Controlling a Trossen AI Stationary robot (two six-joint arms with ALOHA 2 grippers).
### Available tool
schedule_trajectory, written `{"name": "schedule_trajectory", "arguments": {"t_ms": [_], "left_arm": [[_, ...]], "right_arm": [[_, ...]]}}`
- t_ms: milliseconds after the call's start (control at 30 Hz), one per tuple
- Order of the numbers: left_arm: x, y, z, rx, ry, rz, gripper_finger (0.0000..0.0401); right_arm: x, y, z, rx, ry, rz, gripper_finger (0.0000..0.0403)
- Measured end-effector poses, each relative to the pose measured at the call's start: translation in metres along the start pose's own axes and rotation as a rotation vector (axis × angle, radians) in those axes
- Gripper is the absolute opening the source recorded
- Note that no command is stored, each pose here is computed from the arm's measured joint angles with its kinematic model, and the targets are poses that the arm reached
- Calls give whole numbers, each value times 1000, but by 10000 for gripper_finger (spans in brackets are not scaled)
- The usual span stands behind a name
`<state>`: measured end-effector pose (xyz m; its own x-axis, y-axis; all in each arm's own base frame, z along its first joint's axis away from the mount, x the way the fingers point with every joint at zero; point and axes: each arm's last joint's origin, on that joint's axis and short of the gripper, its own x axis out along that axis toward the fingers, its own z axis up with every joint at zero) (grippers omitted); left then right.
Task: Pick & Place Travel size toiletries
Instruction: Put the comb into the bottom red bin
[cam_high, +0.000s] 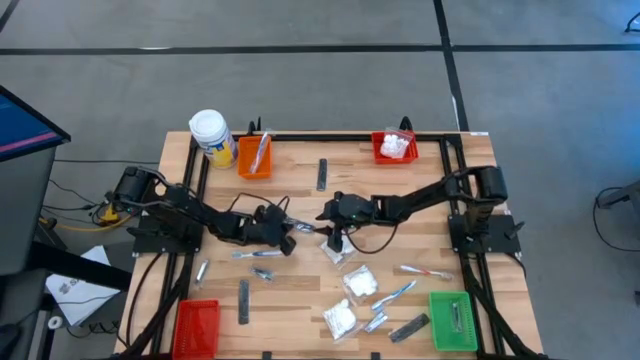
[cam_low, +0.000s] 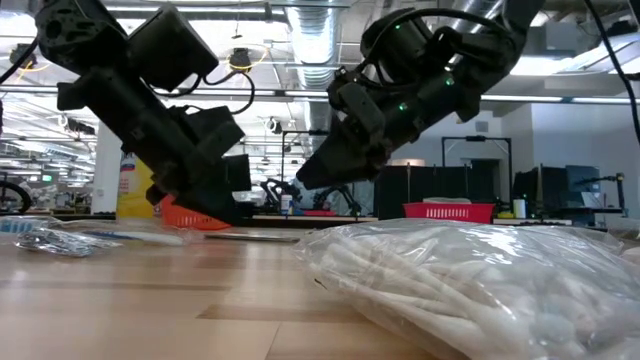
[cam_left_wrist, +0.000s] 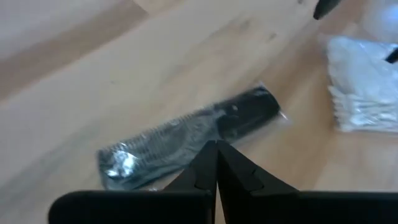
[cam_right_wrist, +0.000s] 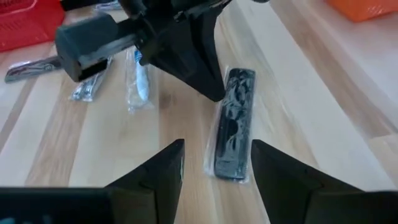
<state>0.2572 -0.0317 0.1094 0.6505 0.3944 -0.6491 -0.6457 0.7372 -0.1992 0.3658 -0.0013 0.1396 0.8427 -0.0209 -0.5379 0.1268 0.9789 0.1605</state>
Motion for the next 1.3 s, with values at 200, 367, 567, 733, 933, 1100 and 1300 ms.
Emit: {"name": "schedule_trajectory", "arguments": {"t_ms": [200, 367, 567, 733, 933, 1100, 1300], "left_arm": [[1, 8, -4, -17, 42, 72, 0], [0, 10, -6, -27, 46, 103, 0], [0, 10, -6, -35, 46, 103, 0], [0, 10, -6, -38, 46, 103, 0], [0, 10, -6, -49, 49, 99, 0], [0, 10, -6, -59, 50, 98, 0], [3, 9, -7, -86, 69, 86, 0]], "right_arm": [[0, -3, 0, 22, 6, -15, 181], [0, -3, -1, 24, 7, -16, 177], [3, -4, -3, 80, 2, -19, 178], [9, -9, -5, 146, 5, -31, 182], [13, -15, -10, 165, 25, -47, 183], [21, -14, -10, 162, 37, -38, 185], [26, -14, -13, 166, 71, -43, 191]]}}
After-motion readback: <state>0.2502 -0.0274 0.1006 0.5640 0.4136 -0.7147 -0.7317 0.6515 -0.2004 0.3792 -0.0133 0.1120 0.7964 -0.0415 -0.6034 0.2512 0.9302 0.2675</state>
